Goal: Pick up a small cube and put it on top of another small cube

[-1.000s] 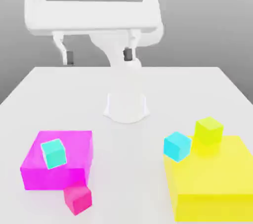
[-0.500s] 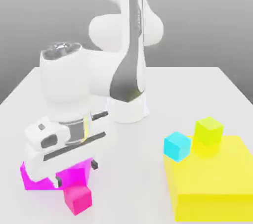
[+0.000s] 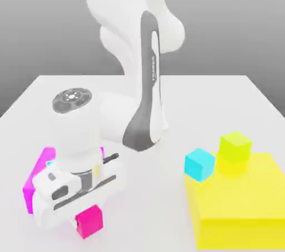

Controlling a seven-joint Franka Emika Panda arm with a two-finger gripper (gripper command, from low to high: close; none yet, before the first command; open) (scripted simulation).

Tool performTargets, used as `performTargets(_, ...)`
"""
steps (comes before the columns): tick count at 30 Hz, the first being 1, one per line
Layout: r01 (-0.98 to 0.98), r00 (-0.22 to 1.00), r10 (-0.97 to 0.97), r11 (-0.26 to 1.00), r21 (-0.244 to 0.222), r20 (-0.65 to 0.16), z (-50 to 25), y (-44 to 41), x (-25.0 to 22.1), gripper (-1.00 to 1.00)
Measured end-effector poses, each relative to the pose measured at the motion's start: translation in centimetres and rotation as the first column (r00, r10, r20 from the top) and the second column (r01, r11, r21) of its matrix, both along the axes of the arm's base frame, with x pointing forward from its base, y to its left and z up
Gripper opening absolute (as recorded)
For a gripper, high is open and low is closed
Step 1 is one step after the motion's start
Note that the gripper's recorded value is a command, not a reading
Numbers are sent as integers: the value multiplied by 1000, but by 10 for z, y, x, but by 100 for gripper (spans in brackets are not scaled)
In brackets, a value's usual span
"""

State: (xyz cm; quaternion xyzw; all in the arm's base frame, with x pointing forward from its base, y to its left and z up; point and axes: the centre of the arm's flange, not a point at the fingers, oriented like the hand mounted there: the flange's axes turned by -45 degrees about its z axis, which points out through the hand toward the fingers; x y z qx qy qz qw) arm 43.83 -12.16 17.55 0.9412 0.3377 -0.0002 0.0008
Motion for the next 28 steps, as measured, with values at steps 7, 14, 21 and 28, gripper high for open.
performTargets(7, -276, 961, 277, 957, 83, 0, 64, 145, -4, -100)
performTargets(14, -568, 822, 569, 819, 86, 5, 127, 280, -67, -100)
performTargets(21, -751, 660, 751, 660, 8, -1, 147, 354, -145, -100)
performTargets(28, -756, 654, 756, 654, 3, -2, 106, 355, -148, 100)
